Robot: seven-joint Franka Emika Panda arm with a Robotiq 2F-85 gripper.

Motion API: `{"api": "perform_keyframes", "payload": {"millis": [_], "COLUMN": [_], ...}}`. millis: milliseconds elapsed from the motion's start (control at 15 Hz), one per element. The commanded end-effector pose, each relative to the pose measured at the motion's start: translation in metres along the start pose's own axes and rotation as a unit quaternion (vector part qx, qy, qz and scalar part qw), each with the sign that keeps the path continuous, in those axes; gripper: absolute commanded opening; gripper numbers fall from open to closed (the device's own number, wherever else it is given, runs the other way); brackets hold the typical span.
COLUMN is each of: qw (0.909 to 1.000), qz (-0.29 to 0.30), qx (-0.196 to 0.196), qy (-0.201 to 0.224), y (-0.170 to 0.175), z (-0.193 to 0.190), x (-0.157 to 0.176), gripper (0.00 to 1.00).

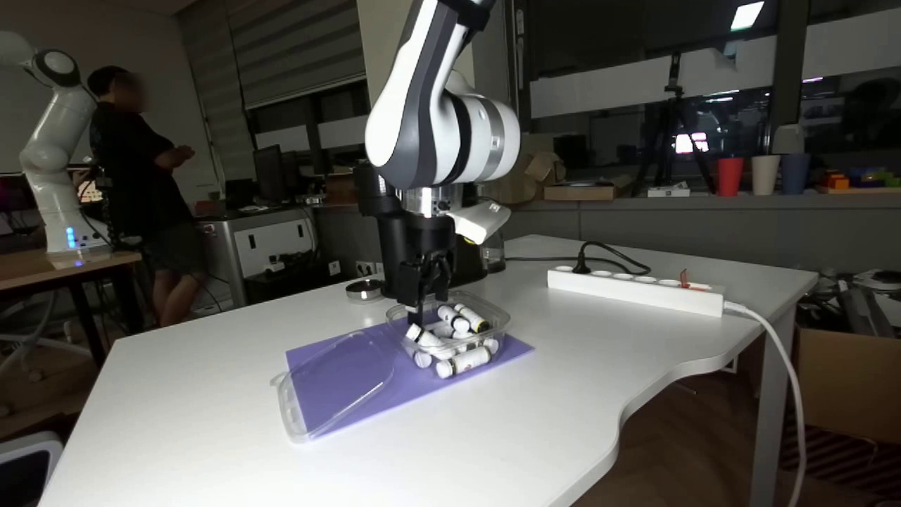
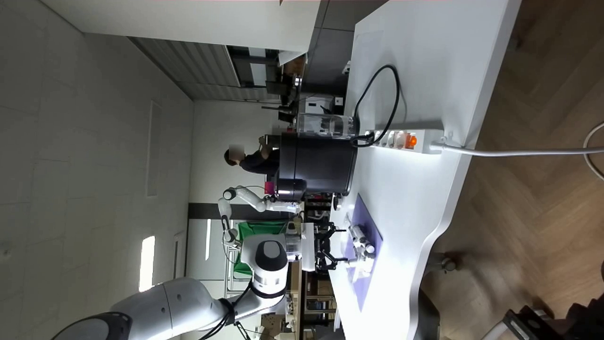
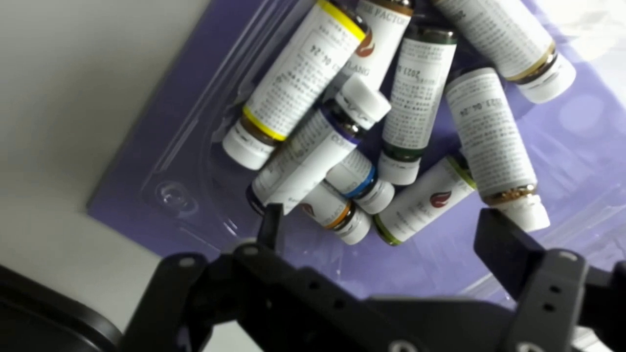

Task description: Move a bottle from the container to the table

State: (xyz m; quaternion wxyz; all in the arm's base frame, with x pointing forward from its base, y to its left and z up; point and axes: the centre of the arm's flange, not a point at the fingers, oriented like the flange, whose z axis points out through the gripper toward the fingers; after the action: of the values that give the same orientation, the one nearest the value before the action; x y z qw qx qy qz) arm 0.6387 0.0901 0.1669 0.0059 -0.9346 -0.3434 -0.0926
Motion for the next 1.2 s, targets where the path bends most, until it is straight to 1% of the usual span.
{"api": "perform_keyframes", "payload": {"millis": [0, 133, 333, 467, 600, 733, 933, 1133], "qw": [0.9992, 0.9987, 0.9965, 0.9955, 0.9956, 0.9968, 0.9977, 0.9991], "qz": [0.022, 0.017, -0.003, -0.008, 0.000, 0.014, 0.033, 0.033], "qx": [-0.005, 0.010, 0.040, 0.041, 0.034, 0.024, 0.024, 0.021], "qy": [-0.034, -0.047, -0.073, -0.084, -0.088, -0.075, -0.055, -0.020], "y": [-0.002, -0.004, -0.010, -0.011, -0.009, -0.005, 0.004, 0.014], "z": [-0.009, -0.012, -0.029, -0.040, -0.048, -0.051, -0.048, -0.040], "x": [0.007, 0.005, 0.003, 0.001, 0.000, 0.000, 0.000, 0.001], "gripper": [1.00, 1.00, 1.00, 1.00, 1.00, 1.00, 1.00, 1.00]}}
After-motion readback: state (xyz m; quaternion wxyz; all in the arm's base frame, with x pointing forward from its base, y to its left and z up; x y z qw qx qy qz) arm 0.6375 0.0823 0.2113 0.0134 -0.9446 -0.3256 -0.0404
